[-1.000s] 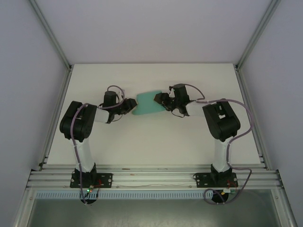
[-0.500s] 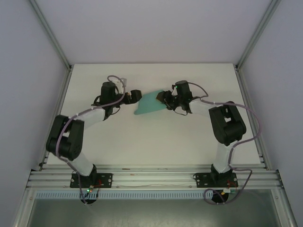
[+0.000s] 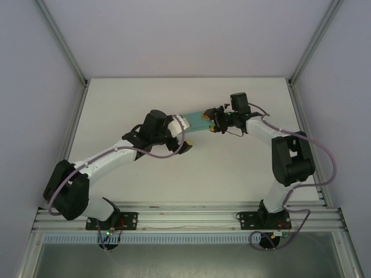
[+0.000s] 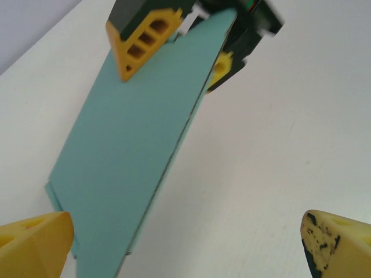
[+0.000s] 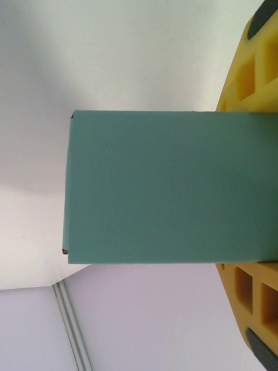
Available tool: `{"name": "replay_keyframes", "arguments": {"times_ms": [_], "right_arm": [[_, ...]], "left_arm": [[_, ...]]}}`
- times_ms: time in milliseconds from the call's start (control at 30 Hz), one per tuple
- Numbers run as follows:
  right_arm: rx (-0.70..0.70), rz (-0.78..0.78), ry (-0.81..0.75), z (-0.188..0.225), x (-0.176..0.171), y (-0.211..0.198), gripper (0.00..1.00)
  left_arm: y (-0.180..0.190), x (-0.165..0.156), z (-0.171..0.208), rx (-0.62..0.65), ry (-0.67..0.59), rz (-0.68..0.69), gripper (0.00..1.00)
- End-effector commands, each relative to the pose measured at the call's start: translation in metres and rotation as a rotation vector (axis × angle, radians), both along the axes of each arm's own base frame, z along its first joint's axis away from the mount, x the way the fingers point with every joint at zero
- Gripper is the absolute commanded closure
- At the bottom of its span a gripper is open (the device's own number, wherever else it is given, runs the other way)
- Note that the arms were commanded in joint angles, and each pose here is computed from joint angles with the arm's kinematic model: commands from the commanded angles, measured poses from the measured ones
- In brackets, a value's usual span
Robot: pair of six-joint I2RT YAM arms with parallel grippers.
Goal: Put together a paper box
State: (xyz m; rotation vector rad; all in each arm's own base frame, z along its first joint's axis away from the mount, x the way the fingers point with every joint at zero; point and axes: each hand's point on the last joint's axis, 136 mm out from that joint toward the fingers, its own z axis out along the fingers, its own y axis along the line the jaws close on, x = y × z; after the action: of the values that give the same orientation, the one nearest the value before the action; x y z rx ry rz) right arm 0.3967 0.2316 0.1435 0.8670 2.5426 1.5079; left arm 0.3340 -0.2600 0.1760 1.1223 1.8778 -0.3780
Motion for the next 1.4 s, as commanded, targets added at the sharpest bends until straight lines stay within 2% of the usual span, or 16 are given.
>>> {"name": "replay_keyframes", "arguments": {"times_ms": [0, 133, 500, 667, 733, 833, 1000, 1133, 1367], "right_arm": [[0.087, 0.014, 0.091, 0.017, -0.017, 0.005, 0.57], [0.161, 0.037, 0.166, 0.024, -0.023, 0.013, 0.60], [0.183, 0.039, 0.241, 0.030, -0.035, 0.013, 0.59], [0.185, 0.041, 0.247, 0.035, -0.042, 0.011, 0.57], [0.188, 0.042, 0.252, 0.037, -0.045, 0.011, 0.56], [0.189, 0.045, 0.247, 0.038, -0.046, 0.011, 0.55], [0.196, 0.050, 0.272, 0.033, -0.049, 0.013, 0.53], [0.197, 0.056, 0.271, 0.033, -0.050, 0.014, 0.51], [0.192, 0.049, 0.277, 0.031, -0.052, 0.014, 0.46]], "left_arm": [[0.002, 0.002, 0.002, 0.145, -0.080, -0.055, 0.00], [0.002, 0.006, 0.001, 0.219, -0.141, -0.072, 0.00], [0.010, 0.034, -0.008, 0.351, -0.300, -0.039, 0.00], [0.004, 0.042, -0.016, 0.378, -0.285, -0.057, 0.01], [0.003, 0.046, -0.017, 0.390, -0.282, -0.054, 0.07], [0.000, 0.046, -0.016, 0.376, -0.286, -0.064, 0.27], [-0.004, 0.047, -0.004, 0.327, -0.319, -0.056, 0.38], [-0.004, 0.049, -0.002, 0.334, -0.328, -0.049, 0.47], [-0.001, 0.048, -0.004, 0.352, -0.319, -0.051, 0.57]]}}
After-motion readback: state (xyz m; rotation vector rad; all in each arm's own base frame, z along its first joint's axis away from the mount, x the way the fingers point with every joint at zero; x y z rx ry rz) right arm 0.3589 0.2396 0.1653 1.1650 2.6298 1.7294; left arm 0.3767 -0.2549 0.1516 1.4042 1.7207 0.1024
